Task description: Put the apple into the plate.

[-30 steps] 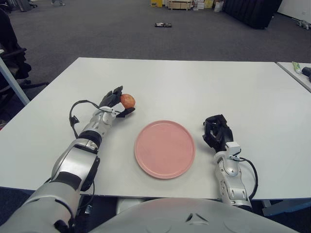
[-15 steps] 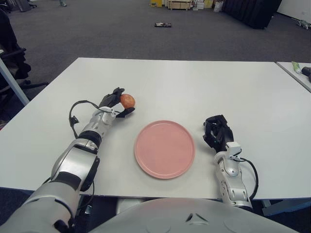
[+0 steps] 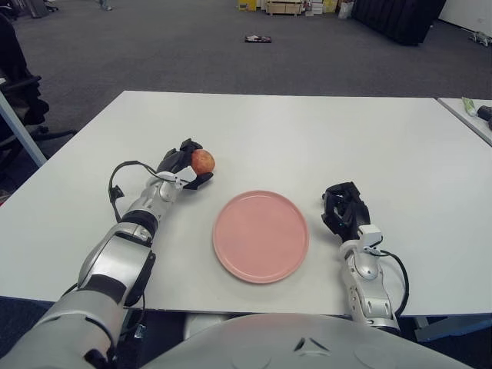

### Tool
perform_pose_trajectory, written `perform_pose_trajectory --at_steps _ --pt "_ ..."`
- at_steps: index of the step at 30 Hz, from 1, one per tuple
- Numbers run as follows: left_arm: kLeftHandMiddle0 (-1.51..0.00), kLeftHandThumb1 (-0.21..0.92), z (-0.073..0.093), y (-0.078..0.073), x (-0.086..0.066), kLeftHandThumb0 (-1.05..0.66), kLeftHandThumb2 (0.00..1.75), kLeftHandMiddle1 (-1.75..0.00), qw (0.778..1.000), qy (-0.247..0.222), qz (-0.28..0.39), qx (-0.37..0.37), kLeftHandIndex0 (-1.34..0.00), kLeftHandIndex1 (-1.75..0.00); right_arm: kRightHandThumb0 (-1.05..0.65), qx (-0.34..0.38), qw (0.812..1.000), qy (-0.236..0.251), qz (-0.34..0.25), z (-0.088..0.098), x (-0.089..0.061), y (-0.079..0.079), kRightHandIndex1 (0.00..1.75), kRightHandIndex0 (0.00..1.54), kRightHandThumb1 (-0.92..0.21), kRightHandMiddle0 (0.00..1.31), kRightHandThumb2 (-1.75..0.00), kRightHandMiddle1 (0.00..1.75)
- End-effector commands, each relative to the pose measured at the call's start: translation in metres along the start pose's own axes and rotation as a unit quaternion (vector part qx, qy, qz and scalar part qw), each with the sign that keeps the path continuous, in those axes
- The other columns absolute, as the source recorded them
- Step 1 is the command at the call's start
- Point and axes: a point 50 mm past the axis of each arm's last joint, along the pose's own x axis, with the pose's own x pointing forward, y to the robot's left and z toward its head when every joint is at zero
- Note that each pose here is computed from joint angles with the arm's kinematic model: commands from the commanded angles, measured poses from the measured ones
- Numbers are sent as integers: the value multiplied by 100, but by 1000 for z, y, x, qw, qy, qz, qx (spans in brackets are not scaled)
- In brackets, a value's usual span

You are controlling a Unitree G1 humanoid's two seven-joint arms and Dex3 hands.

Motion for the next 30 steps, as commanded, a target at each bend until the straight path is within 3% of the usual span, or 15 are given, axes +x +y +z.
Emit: perform_pose_trajectory --at_steps 1,7,12,20,30 --pt "-33 49 -10 -6 -6 -46 108 -159 1000 18 -8 15 -42 -172 -37 6 999 31 -16 -10 -4 -5 131 57 -74 30 -78 175" --pt "-83 32 -6 -4 -5 -49 130 -173 999 3 12 42 -60 -174 -37 4 999 28 -17 -10 -4 -5 131 57 -74 30 -78 175" --pt "-103 23 -5 -3 -5 -52 142 -174 998 -8 28 54 -68 -175 -37 1 999 27 -18 -10 -4 -6 130 57 -74 30 -78 175" --pt "-122 17 -1 2 -5 -53 149 -175 998 -22 42 37 -73 -175 -37 -2 999 34 -23 -11 -3 -6 130 55 -75 29 -76 175" --pt "-130 25 1 3 -4 -49 140 -175 999 -12 33 12 -66 -175 -37 -3 999 39 -29 -10 -3 -7 129 54 -76 28 -75 175"
